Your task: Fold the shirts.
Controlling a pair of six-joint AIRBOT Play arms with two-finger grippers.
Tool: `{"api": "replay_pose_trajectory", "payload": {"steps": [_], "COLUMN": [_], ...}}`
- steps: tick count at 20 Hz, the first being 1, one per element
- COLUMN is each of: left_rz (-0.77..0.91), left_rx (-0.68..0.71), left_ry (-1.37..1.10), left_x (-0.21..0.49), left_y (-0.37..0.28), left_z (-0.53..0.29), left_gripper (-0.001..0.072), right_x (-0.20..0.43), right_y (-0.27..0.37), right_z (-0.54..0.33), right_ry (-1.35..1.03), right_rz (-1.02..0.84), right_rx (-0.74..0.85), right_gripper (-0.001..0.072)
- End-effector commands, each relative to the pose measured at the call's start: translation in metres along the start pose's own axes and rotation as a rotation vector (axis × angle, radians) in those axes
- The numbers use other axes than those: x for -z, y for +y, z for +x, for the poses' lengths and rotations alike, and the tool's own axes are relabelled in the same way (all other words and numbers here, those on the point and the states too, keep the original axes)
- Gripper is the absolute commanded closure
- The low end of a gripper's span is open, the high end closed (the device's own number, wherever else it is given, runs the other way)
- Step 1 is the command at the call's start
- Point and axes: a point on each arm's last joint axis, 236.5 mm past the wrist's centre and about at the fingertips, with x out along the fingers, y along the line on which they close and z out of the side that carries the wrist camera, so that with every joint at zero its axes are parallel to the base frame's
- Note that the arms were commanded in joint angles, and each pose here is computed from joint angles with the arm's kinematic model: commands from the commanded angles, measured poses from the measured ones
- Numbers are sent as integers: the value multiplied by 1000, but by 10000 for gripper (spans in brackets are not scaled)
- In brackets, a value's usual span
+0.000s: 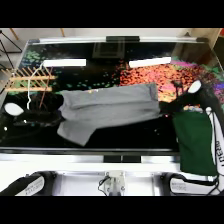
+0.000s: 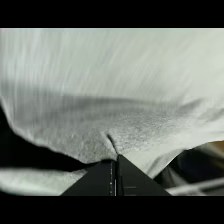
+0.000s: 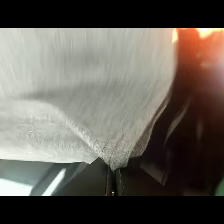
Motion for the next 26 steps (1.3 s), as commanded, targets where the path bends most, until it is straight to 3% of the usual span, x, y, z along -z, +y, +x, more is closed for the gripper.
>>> {"api": "replay_pose_trajectory", "payload": {"steps": [1,9,13,14,15,16,21,26], "left_rz": [63,-19,-66,-84,-98,-102,-84,-22], "left_rx": [4,31,32,42,52,56,72,89], "left_ry": [-150,-146,-68,-22,19,48,54,-6], "left_x": [-68,-173,-172,-163,-153,-147,-147,-155], "left_y": [-18,-6,14,16,17,18,10,-19], "left_z": [-24,31,74,87,96,99,77,49], "left_gripper": [676,675,646,476,223,112,87,87], "right_x": [-69,-165,-172,-169,-168,-167,-167,-151], "right_y": [10,16,7,6,5,2,-30,-9], "right_z": [-29,35,67,72,72,67,45,77], "right_ry": [-193,-262,-247,-228,-225,-225,-237,-144], "right_rz": [-44,-50,-3,-3,-10,-29,9,100], "right_rx": [19,53,53,54,56,61,89,-96], "right_gripper": [655,654,651,530,136,28,26,27]}}
